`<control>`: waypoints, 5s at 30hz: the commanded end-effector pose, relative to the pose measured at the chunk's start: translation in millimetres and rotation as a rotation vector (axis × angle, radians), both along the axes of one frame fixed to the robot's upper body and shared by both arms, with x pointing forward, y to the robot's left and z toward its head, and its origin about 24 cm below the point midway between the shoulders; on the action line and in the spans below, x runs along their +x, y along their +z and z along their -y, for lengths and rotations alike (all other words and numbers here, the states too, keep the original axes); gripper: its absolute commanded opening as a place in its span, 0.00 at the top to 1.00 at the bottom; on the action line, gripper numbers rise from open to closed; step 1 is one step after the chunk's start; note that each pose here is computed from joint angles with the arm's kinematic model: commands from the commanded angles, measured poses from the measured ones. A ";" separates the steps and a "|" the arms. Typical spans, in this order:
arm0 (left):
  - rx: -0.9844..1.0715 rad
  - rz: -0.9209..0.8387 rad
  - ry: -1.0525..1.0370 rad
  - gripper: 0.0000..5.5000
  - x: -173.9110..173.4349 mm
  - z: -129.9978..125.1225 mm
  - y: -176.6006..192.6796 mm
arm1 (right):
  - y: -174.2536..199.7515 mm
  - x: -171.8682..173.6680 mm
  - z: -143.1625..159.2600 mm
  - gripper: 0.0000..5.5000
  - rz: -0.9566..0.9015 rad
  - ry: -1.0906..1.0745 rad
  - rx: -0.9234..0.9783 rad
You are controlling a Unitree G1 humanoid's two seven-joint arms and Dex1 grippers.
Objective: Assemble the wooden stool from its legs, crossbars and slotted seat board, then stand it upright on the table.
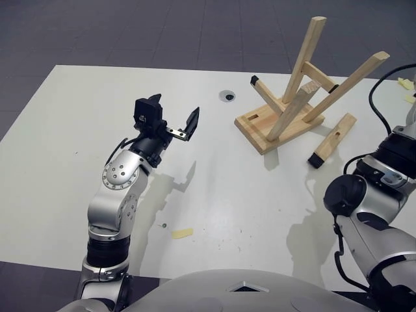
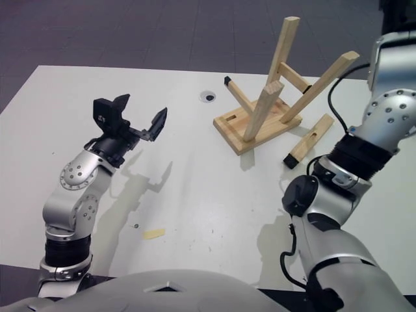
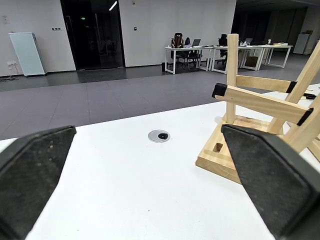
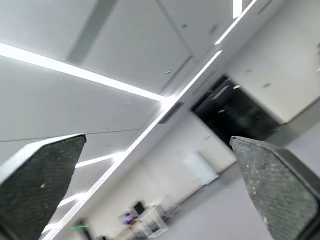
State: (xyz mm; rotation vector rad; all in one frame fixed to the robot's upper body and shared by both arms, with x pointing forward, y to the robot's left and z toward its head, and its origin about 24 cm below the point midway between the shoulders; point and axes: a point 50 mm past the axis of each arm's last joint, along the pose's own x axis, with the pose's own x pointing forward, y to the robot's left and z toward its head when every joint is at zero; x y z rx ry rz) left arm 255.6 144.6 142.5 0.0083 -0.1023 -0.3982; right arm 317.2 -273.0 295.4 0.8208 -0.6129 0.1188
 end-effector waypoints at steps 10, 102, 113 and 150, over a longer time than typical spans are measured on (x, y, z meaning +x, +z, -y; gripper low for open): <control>0.012 0.033 0.057 0.02 3.9 -10.8 11.7 | -117.7 -17.8 59.3 0.02 -0.624 -0.221 -0.479; -0.453 0.159 0.157 0.02 7.1 -50.2 63.9 | -89.2 21.2 25.2 0.62 -0.509 -0.750 -0.834; -0.613 0.152 -0.133 0.02 11.4 -48.7 90.4 | -33.7 2.6 -42.8 0.62 0.127 -0.528 -1.119; -1.208 -0.394 -0.442 0.02 -4.9 8.5 63.8 | -112.3 -69.8 -124.8 0.62 0.383 0.364 -1.327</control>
